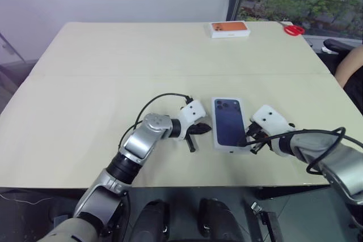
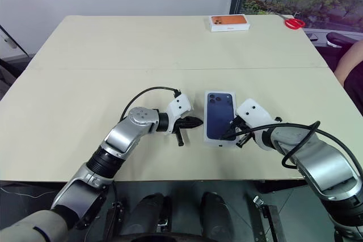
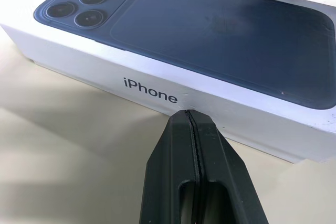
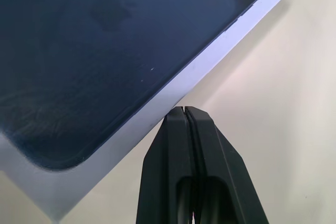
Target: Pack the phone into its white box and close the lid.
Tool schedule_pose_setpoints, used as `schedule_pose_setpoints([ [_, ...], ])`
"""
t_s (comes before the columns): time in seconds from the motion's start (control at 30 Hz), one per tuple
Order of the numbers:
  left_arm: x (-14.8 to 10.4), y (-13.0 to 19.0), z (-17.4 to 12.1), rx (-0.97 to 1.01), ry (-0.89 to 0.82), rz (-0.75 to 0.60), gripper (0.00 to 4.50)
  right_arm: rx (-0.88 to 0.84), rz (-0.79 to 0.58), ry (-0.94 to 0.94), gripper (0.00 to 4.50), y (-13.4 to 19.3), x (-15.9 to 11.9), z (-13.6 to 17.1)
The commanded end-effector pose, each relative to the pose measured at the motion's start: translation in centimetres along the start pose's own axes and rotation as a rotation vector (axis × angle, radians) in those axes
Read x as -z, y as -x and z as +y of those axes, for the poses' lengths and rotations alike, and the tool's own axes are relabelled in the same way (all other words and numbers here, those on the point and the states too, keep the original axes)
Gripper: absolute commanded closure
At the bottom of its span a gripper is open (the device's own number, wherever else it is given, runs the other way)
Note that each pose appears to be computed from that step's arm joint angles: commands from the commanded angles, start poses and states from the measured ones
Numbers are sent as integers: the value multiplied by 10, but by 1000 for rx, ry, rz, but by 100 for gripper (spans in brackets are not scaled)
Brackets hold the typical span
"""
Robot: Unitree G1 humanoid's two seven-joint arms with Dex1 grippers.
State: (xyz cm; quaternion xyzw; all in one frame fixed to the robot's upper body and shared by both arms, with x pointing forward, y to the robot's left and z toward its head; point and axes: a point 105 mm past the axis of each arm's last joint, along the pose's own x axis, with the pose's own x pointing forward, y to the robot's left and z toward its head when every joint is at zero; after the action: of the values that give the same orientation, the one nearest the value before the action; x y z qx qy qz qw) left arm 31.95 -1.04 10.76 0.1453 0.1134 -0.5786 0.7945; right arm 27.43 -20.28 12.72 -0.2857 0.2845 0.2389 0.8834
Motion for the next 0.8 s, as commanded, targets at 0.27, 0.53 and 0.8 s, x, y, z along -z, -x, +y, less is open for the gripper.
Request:
schedule_pose_setpoints([
  [0.27, -57, 5, 22, -50, -7, -182, 450, -123, -224, 27, 446, 47, -28, 7],
  [0.53, -41, -38, 49, -157, 27, 7, 450, -207, -140, -33, 446, 17, -9, 43],
  [0.8, -4, -45, 37, -88, 6, 187, 450, -187, -49, -119, 446, 4, 10, 51],
])
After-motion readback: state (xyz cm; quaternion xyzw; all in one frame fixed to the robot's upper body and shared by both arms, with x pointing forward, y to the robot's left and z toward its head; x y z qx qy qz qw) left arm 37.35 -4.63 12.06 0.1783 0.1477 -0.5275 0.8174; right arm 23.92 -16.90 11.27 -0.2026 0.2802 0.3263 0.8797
